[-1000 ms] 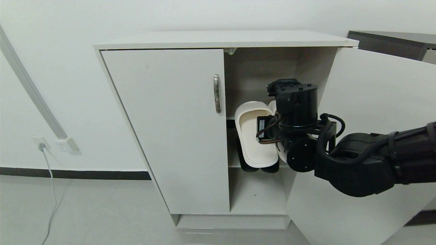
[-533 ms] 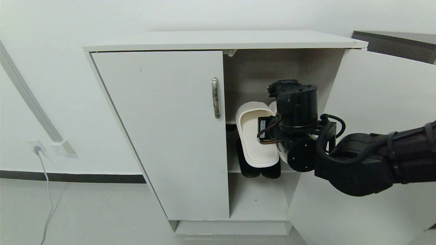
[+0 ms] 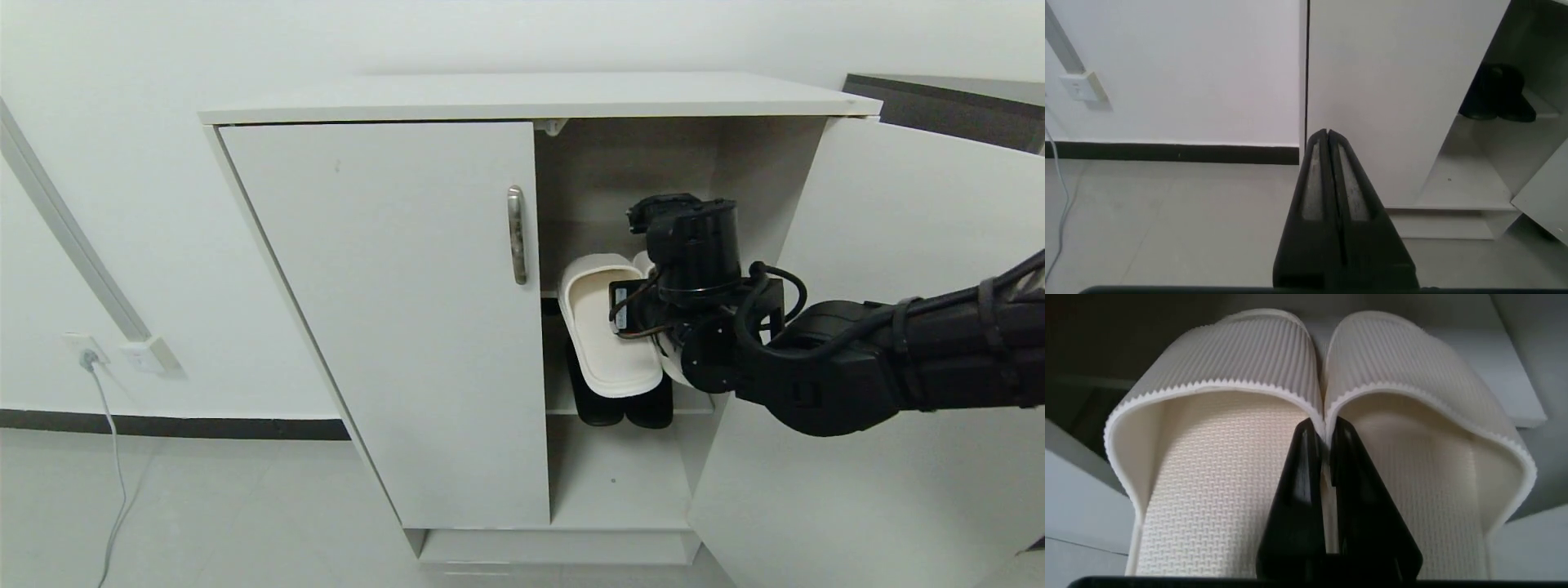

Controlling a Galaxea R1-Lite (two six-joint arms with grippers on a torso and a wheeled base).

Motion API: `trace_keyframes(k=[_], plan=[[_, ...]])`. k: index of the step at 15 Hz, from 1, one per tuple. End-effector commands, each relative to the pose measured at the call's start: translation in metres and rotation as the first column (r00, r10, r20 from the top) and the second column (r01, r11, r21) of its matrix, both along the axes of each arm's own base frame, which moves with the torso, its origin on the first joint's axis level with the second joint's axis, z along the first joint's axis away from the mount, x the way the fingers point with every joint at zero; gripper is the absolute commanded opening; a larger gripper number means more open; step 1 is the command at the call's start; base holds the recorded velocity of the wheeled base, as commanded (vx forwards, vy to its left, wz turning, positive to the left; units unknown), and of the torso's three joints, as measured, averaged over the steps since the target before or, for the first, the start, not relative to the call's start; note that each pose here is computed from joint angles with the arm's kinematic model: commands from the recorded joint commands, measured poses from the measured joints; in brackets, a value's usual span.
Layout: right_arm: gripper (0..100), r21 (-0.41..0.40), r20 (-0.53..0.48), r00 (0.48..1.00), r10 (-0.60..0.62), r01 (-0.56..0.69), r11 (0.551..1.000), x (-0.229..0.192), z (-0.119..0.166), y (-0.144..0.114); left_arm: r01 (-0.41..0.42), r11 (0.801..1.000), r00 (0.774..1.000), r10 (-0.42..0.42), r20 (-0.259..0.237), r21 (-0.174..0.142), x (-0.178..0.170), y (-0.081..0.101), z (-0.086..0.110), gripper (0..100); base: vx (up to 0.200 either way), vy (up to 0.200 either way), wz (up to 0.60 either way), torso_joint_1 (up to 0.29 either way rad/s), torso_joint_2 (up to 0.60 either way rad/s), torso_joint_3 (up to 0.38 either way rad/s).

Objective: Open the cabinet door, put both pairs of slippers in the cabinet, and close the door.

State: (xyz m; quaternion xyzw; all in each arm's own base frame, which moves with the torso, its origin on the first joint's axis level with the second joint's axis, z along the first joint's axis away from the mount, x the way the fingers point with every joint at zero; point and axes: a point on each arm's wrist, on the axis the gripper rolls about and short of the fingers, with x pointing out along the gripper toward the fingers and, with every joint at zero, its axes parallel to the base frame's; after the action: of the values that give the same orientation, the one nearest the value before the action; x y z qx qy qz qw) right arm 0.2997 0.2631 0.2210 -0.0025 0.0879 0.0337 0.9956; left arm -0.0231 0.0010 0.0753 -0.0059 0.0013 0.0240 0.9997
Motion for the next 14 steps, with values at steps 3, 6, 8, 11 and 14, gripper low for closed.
trace_keyframes(k=[3, 6, 8, 11, 14], plan=[[0, 0.012, -0.002, 1.000, -0.015, 0.015, 1.000, 0.019, 0.008, 0.004, -0.006, 1.000, 1.000, 0.006, -0.002, -0.002, 0.000, 0.000, 0.000, 0, 0.000, 0.000, 0.00, 0.000, 0.00, 0.000], [0, 0.027, -0.021, 1.000, -0.019, 0.019, 0.999, 0.026, 0.007, 0.006, -0.006, 1.000, 1.000, 0.006, -0.001, -0.003, 0.000, 0.000, 0.000, 0, 0.000, 0.000, 0.00, 0.000, 0.00, 0.000], [0, 0.044, -0.010, 1.000, -0.029, 0.029, 0.999, 0.036, 0.011, 0.006, -0.006, 1.000, 1.000, 0.006, 0.000, -0.005, 0.000, 0.000, 0.000, 0, 0.000, 0.000, 0.00, 0.000, 0.00, 0.000], [0, 0.048, -0.014, 0.999, -0.037, 0.038, 0.998, 0.046, 0.017, 0.002, -0.006, 1.000, 1.000, 0.006, 0.000, -0.005, 0.000, 0.000, 0.000, 0, 0.000, 0.000, 0.00, 0.000, 0.00, 0.000], [0, 0.072, 0.012, 0.998, -0.062, 0.061, 0.996, 0.061, 0.030, -0.004, -0.007, 1.000, 1.000, 0.007, 0.000, -0.006, 0.000, 0.000, 0.000, 0, 0.000, 0.000, 0.00, 0.000, 0.00, 0.000]])
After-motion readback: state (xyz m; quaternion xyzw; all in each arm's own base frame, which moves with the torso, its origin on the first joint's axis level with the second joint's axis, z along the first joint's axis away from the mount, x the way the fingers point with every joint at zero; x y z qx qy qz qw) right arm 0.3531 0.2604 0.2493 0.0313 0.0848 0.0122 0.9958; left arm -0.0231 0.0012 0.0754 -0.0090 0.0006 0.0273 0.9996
